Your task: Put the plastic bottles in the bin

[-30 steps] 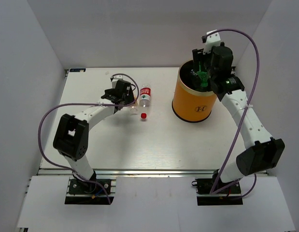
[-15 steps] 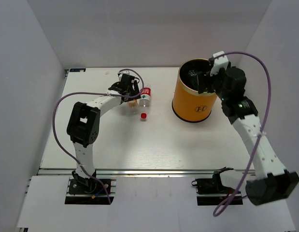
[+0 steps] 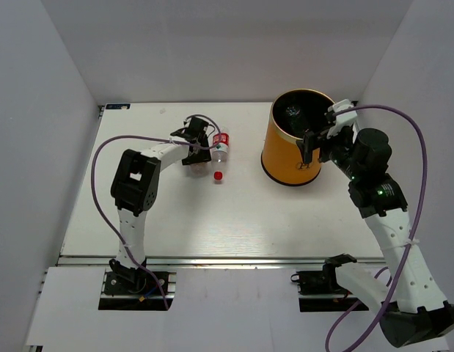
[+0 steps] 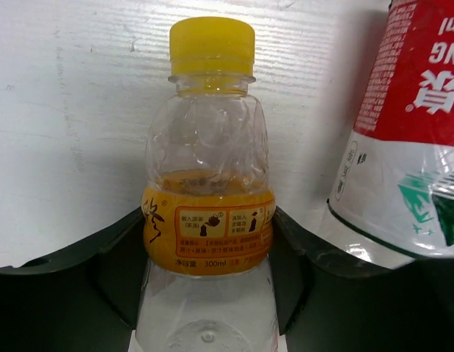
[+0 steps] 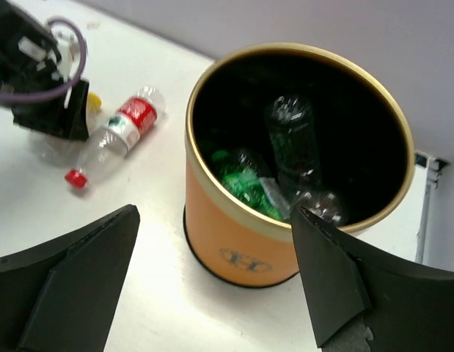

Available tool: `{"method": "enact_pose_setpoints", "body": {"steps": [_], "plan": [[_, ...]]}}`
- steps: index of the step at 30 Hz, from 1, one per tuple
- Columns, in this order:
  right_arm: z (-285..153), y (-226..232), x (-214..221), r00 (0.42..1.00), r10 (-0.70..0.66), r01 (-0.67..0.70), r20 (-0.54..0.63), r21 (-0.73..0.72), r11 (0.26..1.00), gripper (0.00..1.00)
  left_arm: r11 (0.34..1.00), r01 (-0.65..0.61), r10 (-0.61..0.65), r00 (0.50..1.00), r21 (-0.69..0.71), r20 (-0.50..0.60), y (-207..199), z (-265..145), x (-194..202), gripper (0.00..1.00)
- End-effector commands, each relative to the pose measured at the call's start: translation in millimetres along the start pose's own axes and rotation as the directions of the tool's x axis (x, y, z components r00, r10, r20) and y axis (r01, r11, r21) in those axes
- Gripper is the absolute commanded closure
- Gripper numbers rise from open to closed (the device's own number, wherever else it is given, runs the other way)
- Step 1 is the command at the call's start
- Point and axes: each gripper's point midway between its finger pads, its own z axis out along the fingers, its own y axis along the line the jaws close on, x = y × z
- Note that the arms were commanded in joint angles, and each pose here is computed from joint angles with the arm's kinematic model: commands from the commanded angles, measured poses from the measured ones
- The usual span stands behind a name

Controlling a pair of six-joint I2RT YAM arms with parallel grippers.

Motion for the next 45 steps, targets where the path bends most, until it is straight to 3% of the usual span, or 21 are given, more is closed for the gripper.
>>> {"method": "enact_pose_setpoints", "body": {"steps": [1, 2, 3, 4, 5, 6, 7, 12, 15, 16, 17, 20, 29, 34, 37, 38, 39, 40, 41, 42, 45], "plan": [[-3, 6, 10, 1.000, 0.003, -0.004, -0.020, -0.029, 1.000, 0.11, 1.000, -0.004, 0.004, 0.998, 0.002, 0.066, 2, -32, -30, 0.77], [-4, 10, 11, 1.000, -0.016, 0.015, -0.017, -0.054, 0.998, 0.15, 1.000, -0.011, 0.009, 0.993, 0.015, 0.120, -2, -54, -45, 0.85], [-4, 12, 20, 0.999, -0.016, 0.013, -0.042, -0.065, 0.998, 0.23, 1.000, -0.027, 0.027, 0.983, -0.002, 0.181, -1, -70, -62, 0.85], [-6, 14, 23, 0.999, -0.021, 0.018, -0.045, -0.070, 0.997, 0.39, 0.999, -0.042, 0.034, 0.972, 0.027, 0.231, -11, -88, -76, 0.88], [-9, 19, 22, 0.999, -0.029, 0.026, -0.035, -0.097, 0.995, 0.86, 0.996, -0.054, 0.033, 0.964, 0.074, 0.262, -18, -103, -86, 0.91], [-9, 23, 28, 0.999, -0.030, 0.025, -0.043, -0.116, 0.993, 1.00, 0.988, -0.074, 0.025, 0.944, 0.137, 0.330, -31, -135, -106, 0.93], [-10, 27, 35, 0.998, -0.038, 0.031, -0.054, -0.137, 0.990, 1.00, 0.981, -0.074, 0.004, 0.930, 0.178, 0.367, -37, -152, -118, 0.94], [-30, 70, 62, 0.992, -0.094, 0.053, -0.088, -0.382, 0.923, 1.00, 0.866, -0.226, -0.048, 0.850, 0.445, 0.525, -103, -251, -168, 0.99], [-43, 94, 94, 0.975, -0.186, 0.092, -0.120, -0.541, 0.836, 1.00, 0.750, -0.347, -0.039, 0.827, 0.563, 0.561, -152, -284, -174, 0.99], [-50, 109, 98, 0.968, -0.248, 0.161, -0.048, -0.638, 0.753, 1.00, 0.707, -0.381, -0.036, 0.822, 0.596, 0.568, -169, -294, -172, 0.99], [-61, 124, 117, 0.965, -0.246, 0.106, -0.091, -0.723, 0.683, 1.00, 0.650, -0.428, -0.029, 0.811, 0.628, 0.584, -190, -304, -172, 0.99], [-71, 132, 137, 0.951, -0.293, 0.108, -0.100, -0.781, 0.615, 0.97, 0.553, -0.494, -0.047, 0.785, 0.671, 0.618, -223, -332, -176, 0.99], [-72, 125, 158, 0.947, -0.310, 0.156, -0.088, -0.716, 0.680, 0.96, 0.316, -0.576, -0.092, 0.772, 0.754, 0.629, -313, -333, -150, 0.90], [-72, 126, 170, 0.943, -0.309, 0.126, -0.124, -0.726, 0.676, 0.96, 0.257, -0.598, -0.185, 0.740, 0.759, 0.646, -330, -345, -152, 0.86], [-72, 126, 175, 0.942, -0.309, 0.120, -0.134, -0.723, 0.680, 0.96, 0.273, -0.582, -0.198, 0.745, 0.766, 0.637, -338, -340, -148, 0.80], [-70, 126, 174, 0.943, -0.307, 0.125, -0.127, -0.721, 0.682, 0.92, 0.286, -0.564, -0.188, 0.760, 0.775, 0.622, -340, -330, -146, 0.59], [-69, 123, 175, 0.942, -0.302, 0.115, -0.144, -0.707, 0.697, 0.81, 0.294, -0.560, -0.190, 0.760, 0.774, 0.622, -339, -331, -148, 0.48], [-68, 123, 176, 0.942, -0.302, 0.115, -0.146, -0.705, 0.700, 0.63, 0.303, -0.548, -0.170, 0.774, 0.780, 0.610, -341, -319, -143, 0.37], [-65, 121, 175, 0.940, -0.306, 0.121, -0.148, -0.697, 0.707, 0.35, 0.310, -0.539, -0.155, 0.784, 0.783, 0.601, -340, -315, -140, 0.12], [-64, 121, 175, 0.941, -0.300, 0.113, -0.153, -0.696, 0.709, 0.24, 0.330, -0.530, -0.156, 0.786, 0.781, 0.599, -339, -312, -142, 0.01], [-52, 119, 172, 0.946, -0.281, 0.098, -0.162, -0.685, 0.722, 0.12, 0.358, -0.523, -0.152, 0.784, 0.773, 0.602, -335, -310, -144, 0.01]]}}
